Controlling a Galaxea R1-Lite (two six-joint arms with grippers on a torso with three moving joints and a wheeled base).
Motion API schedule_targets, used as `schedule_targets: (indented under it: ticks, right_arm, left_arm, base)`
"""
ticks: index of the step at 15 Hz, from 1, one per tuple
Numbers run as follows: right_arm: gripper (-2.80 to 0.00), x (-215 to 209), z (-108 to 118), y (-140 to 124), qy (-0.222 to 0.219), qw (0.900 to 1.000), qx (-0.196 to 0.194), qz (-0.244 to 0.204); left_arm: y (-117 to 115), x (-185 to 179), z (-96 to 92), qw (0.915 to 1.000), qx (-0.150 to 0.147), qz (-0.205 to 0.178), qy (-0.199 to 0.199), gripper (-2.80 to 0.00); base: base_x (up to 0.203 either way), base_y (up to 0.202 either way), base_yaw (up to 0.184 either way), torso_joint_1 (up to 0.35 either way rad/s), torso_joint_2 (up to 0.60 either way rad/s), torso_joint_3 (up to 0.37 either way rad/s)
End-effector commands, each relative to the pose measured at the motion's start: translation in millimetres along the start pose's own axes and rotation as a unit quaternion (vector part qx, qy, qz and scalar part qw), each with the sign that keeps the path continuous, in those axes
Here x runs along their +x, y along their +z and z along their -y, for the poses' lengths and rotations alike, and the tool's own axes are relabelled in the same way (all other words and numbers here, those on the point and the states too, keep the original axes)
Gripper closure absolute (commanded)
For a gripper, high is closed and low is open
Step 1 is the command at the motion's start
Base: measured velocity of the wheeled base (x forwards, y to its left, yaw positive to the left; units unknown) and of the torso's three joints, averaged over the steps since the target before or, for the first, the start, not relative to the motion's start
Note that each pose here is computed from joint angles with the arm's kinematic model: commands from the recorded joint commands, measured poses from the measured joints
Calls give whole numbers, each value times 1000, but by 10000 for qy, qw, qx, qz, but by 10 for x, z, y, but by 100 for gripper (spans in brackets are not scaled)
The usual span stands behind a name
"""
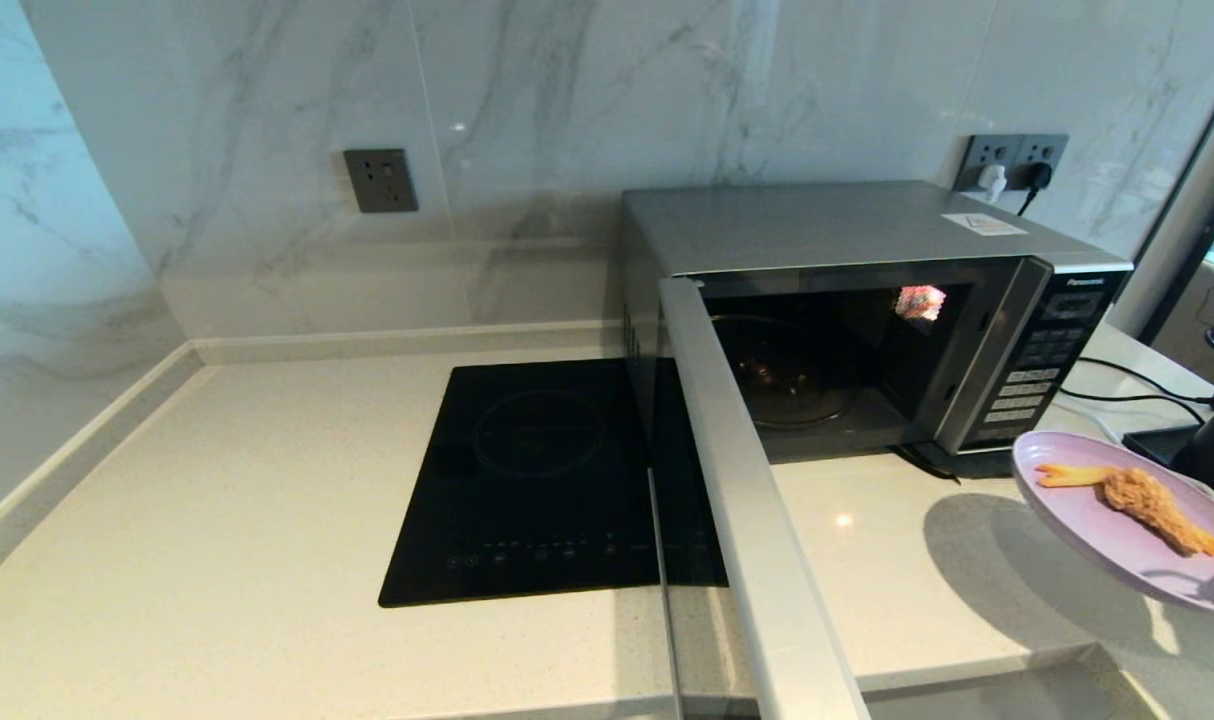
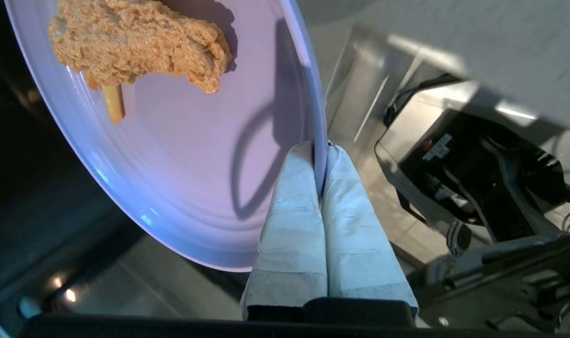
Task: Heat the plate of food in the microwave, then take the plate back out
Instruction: Put the plate in the microwave oven
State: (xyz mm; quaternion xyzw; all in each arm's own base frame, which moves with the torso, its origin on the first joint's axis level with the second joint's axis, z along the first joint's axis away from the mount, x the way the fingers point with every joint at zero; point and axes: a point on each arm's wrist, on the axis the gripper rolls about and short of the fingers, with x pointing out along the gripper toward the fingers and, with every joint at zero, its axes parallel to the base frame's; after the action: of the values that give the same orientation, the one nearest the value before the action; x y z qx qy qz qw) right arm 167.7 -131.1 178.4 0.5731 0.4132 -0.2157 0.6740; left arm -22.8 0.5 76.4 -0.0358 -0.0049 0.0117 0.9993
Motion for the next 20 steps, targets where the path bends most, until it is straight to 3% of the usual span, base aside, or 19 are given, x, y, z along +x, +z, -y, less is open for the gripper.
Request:
schedule_targets:
  ticks: [1,6,11,13,17,20]
  right_arm:
    - [0,-107,-130,-236,222,9985,-497,-41]
    - [0,-29,-462,-650,347,9845,-1540,-759]
    - [0,226,-780,-821,146,9721,-1991,-1229]
    - [0,378,-920,-870,-47,9678,-2208,-1206]
    - [0,634,-1245,-866,-110,9685,-2438,-495]
    - [0,750,-1442,-806,-45,9725,-2295,-398]
  left_arm:
    - [1,1,0,10000,-3,-6,4,0]
    - [1,1,0,10000,-3,-6,4,0]
    - [1,1,0,10000,-3,-6,4,0]
    - [1,1,0,10000,-3,-6,4,0]
    - [1,1,0,10000,-3,-6,4,0]
    - [1,1,0,10000,-3,-6,4,0]
  base:
    - [0,0,0,0,0,0]
    - [0,0,0,0,0,0]
    - [0,0,0,0,0,0]
    - [0,0,0,0,0,0]
    - [0,0,0,0,0,0]
    - [0,0,0,0,0,0]
